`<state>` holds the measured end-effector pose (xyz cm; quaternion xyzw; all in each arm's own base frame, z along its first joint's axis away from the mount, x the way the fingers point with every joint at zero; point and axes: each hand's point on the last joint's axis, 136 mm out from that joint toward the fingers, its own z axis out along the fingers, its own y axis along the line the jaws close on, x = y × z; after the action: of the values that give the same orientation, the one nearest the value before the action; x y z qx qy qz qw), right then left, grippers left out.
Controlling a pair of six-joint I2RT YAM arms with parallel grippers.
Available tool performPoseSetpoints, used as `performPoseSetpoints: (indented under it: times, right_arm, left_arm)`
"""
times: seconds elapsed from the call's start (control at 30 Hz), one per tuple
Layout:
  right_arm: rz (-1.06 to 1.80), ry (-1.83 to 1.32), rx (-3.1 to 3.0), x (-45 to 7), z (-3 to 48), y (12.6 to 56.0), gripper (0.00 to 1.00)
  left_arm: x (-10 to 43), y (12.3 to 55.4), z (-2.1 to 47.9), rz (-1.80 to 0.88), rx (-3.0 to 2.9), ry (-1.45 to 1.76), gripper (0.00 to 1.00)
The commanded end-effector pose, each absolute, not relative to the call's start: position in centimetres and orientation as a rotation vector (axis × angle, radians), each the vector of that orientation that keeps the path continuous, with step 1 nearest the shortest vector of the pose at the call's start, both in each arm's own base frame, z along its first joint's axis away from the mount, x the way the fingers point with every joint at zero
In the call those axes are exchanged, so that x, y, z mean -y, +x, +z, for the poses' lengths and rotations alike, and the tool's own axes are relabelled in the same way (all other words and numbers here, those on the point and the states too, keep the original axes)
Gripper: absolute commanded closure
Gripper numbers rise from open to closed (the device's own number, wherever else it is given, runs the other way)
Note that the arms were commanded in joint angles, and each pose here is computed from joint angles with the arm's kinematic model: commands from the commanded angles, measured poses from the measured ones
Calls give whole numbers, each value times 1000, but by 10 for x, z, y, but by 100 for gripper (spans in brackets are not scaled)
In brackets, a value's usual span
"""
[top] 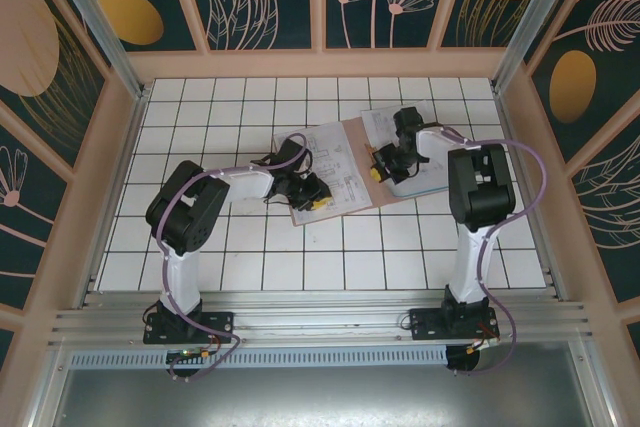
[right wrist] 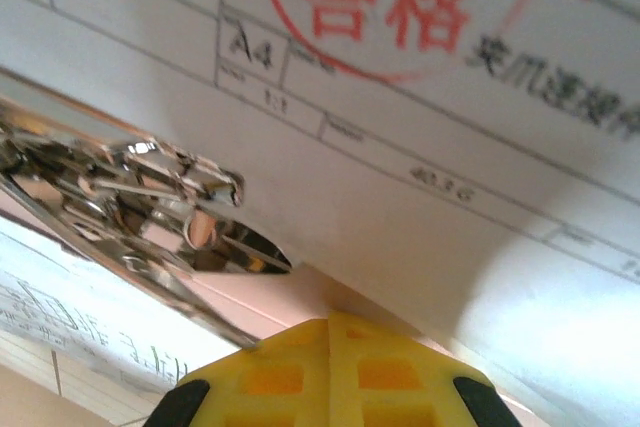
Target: Put the files into the folder
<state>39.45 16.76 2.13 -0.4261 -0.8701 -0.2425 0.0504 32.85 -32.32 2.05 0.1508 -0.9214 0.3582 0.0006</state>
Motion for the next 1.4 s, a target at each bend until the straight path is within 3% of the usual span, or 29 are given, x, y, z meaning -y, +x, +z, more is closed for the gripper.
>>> performPoseSetpoints:
  times: [0.0,0.17,0.37,0.7,1.13,1.37]
  right_arm:
    - [-682,-1336,2686,-153,18,395,95]
    - [-812,-1306,2776,-159,55,417,78]
    - [-910,-1281,2803,-166,87,426,73]
    - [-1082,-1241,2838,-175,128,443,53]
    - [-1062,-1287,2779,-178,93,449,63]
    - [-1017,-1331,2825,-166,101,441,63]
  left_arm:
    - [314,324,9,1062,2906,480,75]
    - [312,325,9,1050,2917,486,75]
    - [312,326,10,1047,2921,490,75]
    - [314,329,12,1062,2921,499,75]
    - [316,331,13,1075,2917,498,75]
    - [318,332,14,1077,2913,490,75]
